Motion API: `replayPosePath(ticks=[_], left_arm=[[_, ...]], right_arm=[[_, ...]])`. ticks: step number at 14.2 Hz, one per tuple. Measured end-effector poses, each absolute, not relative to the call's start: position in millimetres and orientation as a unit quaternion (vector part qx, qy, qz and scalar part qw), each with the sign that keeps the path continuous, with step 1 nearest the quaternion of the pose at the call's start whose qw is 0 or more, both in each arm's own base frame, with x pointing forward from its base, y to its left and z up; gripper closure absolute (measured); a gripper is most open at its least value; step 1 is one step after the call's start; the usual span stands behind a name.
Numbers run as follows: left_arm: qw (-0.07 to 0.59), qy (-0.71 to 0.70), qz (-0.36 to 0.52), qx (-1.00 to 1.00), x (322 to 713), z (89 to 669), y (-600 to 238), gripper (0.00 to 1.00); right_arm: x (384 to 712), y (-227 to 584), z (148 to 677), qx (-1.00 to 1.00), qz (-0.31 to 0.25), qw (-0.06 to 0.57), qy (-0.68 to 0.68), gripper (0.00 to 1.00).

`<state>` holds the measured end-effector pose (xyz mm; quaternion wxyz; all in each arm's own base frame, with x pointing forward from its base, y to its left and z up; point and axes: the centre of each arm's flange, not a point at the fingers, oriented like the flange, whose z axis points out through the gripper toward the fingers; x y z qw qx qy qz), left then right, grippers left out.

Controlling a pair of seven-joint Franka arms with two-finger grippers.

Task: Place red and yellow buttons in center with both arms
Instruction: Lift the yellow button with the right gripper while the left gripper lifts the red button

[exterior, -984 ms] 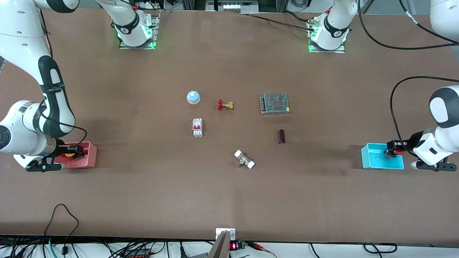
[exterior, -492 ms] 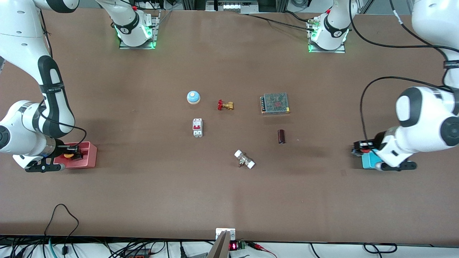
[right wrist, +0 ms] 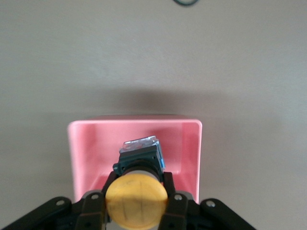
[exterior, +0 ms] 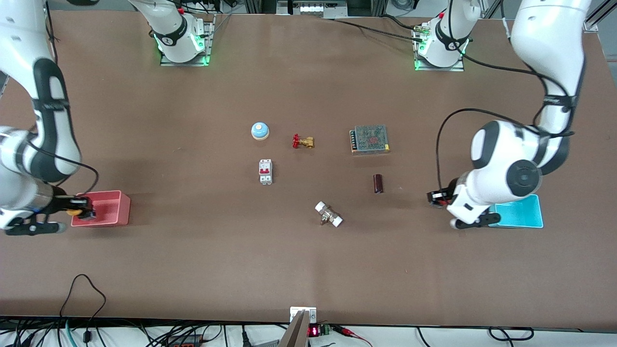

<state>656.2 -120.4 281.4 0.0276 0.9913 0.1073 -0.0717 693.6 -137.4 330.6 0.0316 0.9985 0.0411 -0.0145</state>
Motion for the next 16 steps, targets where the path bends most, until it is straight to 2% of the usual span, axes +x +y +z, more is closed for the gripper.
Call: replayPosePath(ticks=[2, 4, 9, 11, 13, 16], left_arm=[[0.029, 0.117, -0.065, 0.991, 651.1, 262.3, -133.9, 0.63], [0.028, 0.122, -0.066, 0.99, 646.6, 247.3, -144.2, 0.63], [0.026, 0.123, -0.075, 0.989, 642.9, 228.8, -152.9, 0.63], [0.026, 0.123, -0.076, 0.989, 642.4, 225.6, -153.2, 0.59], [0.027, 0.123, -0.075, 0.989, 643.0, 225.3, -153.2, 0.46], [0.03, 0.126, -0.063, 0.99, 649.4, 235.3, -151.1, 0.19]], right_arm=[[691.2, -111.7, 370.3, 0.998, -0.016, 0.024, 0.054, 0.59], [691.1, -74.3, 385.9, 0.998, -0.018, 0.018, 0.059, 0.59], [689.2, 65.5, 359.4, 0.998, -0.039, 0.018, 0.045, 0.59], [680.5, 129.5, 344.3, 0.998, -0.048, 0.017, 0.025, 0.59], [669.6, 186.2, 324.3, 0.999, -0.052, 0.014, 0.007, 0.59], [654.6, 239.9, 289.4, 0.998, -0.061, 0.021, -0.009, 0.59]])
